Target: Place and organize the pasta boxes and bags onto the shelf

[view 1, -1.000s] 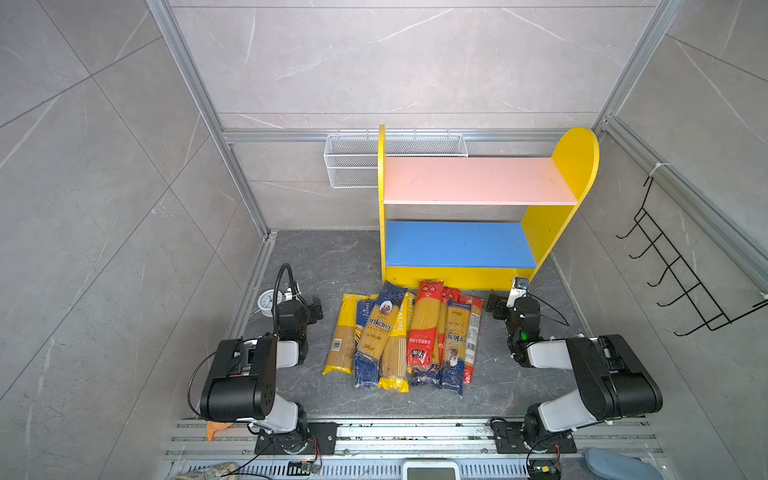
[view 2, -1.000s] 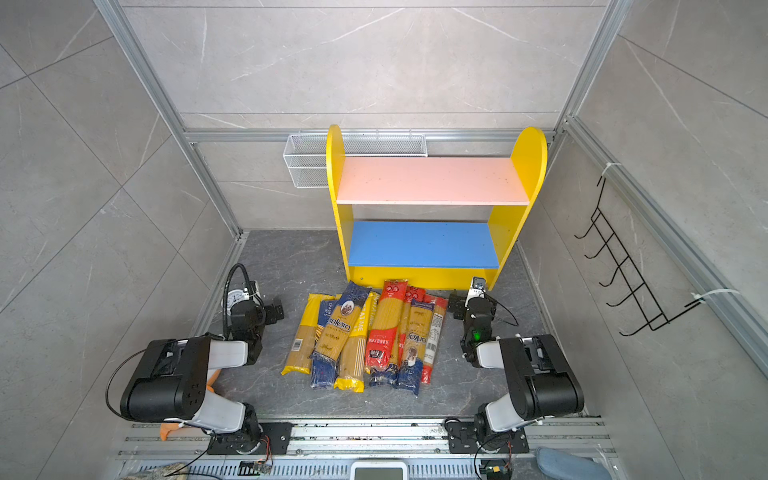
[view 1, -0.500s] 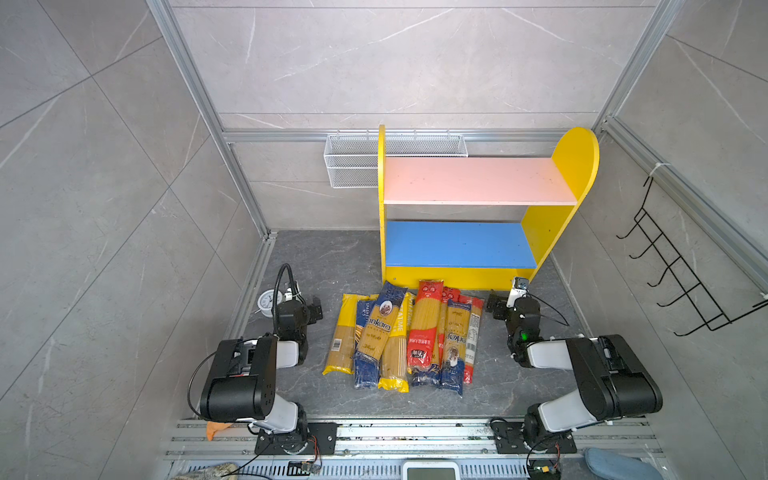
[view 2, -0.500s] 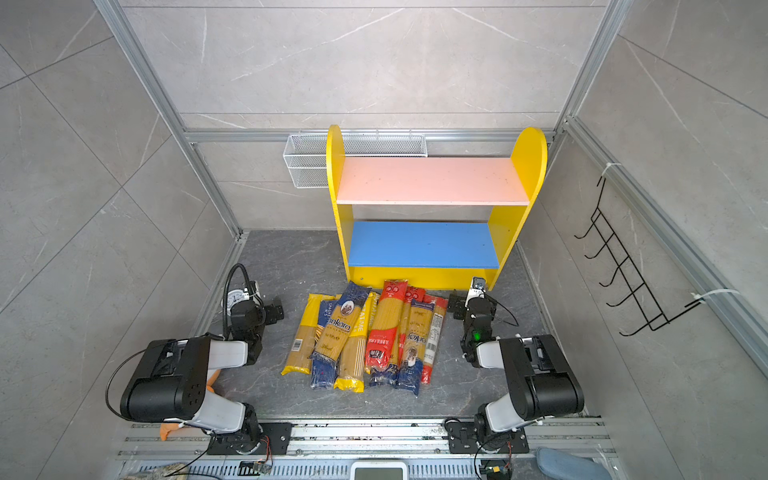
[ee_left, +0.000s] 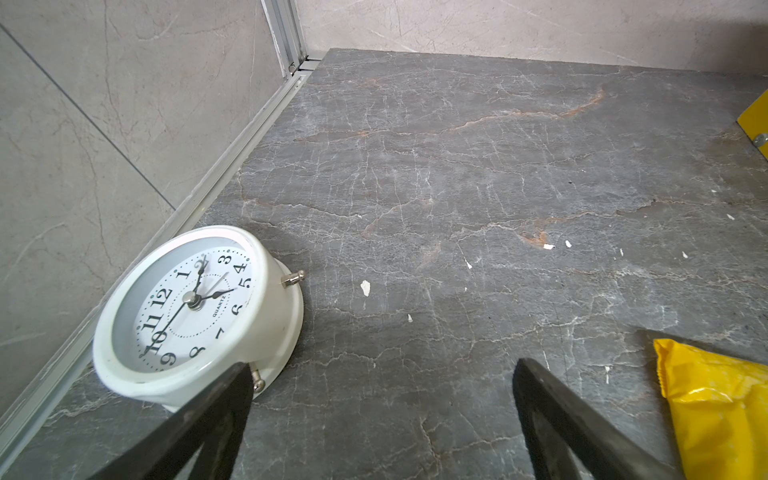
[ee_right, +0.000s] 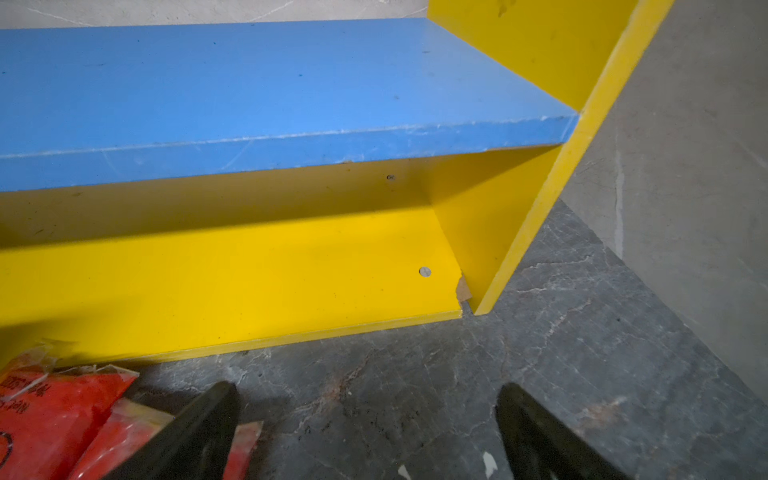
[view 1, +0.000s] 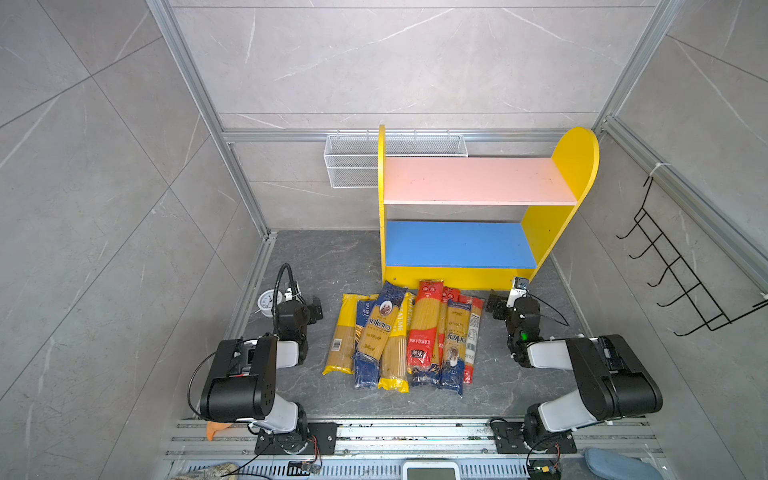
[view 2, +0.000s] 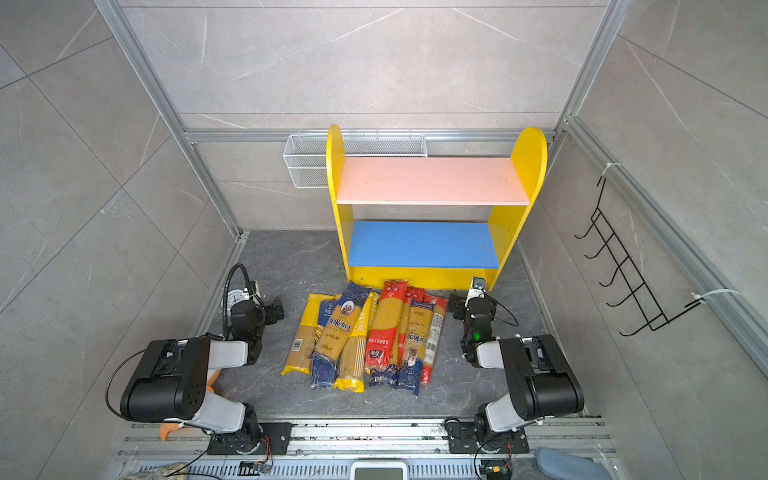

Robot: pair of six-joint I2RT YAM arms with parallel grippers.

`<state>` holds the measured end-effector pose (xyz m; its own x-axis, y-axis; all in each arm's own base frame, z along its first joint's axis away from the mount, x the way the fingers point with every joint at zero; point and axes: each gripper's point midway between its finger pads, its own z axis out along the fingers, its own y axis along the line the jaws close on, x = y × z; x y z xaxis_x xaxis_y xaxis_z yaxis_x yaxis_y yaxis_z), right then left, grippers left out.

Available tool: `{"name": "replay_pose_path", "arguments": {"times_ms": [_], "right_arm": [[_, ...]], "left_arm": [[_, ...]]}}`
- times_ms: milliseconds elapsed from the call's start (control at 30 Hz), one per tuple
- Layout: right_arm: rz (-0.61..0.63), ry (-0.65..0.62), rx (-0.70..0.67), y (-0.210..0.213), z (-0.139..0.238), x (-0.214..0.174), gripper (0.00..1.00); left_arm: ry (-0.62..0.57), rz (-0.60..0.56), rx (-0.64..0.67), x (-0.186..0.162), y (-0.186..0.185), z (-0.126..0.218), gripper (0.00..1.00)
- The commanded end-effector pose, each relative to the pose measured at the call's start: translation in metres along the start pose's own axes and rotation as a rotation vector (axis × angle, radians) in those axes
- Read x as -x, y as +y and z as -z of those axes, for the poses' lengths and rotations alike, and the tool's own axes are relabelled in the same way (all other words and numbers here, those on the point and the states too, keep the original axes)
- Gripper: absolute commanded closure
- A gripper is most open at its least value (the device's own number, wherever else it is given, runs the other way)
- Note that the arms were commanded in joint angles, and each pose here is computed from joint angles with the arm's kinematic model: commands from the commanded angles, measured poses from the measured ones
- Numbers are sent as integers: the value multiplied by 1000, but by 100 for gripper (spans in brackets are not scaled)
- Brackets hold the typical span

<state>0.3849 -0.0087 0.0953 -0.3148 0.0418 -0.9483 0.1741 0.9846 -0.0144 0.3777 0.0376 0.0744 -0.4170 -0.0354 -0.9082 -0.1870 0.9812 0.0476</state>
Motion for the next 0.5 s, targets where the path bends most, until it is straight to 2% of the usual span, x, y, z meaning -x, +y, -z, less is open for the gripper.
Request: {"name": "replay_pose_path", "arguments": {"times_ms": [0, 200, 300, 467], "right_arm": [[12, -27, -50, -4, 5, 6, 0], [15, -36, -65, -5, 6, 8, 0], [15, -35, -66, -5, 6, 7, 0], [15, -36, -67, -5, 6, 8, 0]], "left_arm": [[-54, 12, -17, 14, -2, 1, 0], [-57, 2, -28, 21, -5, 2, 0], [-21, 9, 10, 35, 2, 6, 1], [-28, -3, 81, 45, 6, 19, 2]]}}
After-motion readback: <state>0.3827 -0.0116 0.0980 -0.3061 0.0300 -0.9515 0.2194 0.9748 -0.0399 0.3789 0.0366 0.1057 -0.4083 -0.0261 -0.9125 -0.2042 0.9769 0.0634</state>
